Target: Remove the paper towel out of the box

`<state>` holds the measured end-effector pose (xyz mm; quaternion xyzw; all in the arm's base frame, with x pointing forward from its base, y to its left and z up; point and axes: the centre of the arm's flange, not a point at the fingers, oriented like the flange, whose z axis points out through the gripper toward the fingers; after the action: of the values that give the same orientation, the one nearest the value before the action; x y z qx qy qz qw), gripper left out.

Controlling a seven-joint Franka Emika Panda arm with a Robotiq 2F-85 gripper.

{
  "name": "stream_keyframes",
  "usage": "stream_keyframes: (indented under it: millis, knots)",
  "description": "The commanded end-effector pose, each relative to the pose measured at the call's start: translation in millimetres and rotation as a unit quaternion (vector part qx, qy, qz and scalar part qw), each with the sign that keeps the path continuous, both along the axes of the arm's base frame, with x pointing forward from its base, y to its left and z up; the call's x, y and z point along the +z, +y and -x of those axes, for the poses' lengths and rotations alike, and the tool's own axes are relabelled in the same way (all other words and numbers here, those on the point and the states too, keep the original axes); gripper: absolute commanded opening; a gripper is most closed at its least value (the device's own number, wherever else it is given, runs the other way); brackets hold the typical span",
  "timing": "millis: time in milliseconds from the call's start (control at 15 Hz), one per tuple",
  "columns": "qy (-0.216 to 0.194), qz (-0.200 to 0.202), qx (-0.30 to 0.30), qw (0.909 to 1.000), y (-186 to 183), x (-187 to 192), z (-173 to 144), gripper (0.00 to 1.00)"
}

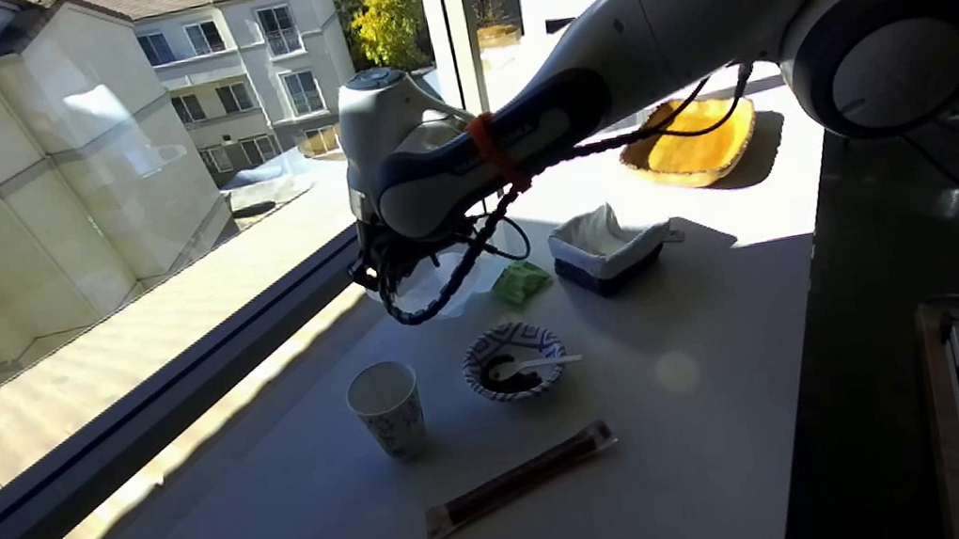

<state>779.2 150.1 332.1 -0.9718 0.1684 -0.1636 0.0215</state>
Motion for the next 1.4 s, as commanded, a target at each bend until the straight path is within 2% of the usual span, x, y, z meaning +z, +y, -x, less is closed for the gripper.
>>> stream_keyframes:
  millis: [0, 200, 267, 333, 467, 733, 1067, 1333]
  knots:
    - [-0.019, -0.042, -0.023, 0.9987, 12, -26, -9, 0.00]
    - [-0.015, -0.065, -0.016, 0.9976, 24, -33, -8, 0.00]
    - [-0.013, -0.069, -0.015, 0.9974, 27, -33, -6, 0.05]
    - [-0.008, -0.068, -0.011, 0.9976, 28, -29, -4, 0.27]
    - [-0.005, -0.046, 0.005, 0.9989, 26, -11, 0, 0.30]
    - [-0.010, -0.024, 0.034, 0.9991, 12, 37, 19, 0.60]
    - [0.031, 0.000, 0.089, 0.9956, 3, 79, 51, 0.97]
    - [0.065, 0.022, 0.127, 0.9896, 0, 90, 59, 1.00]
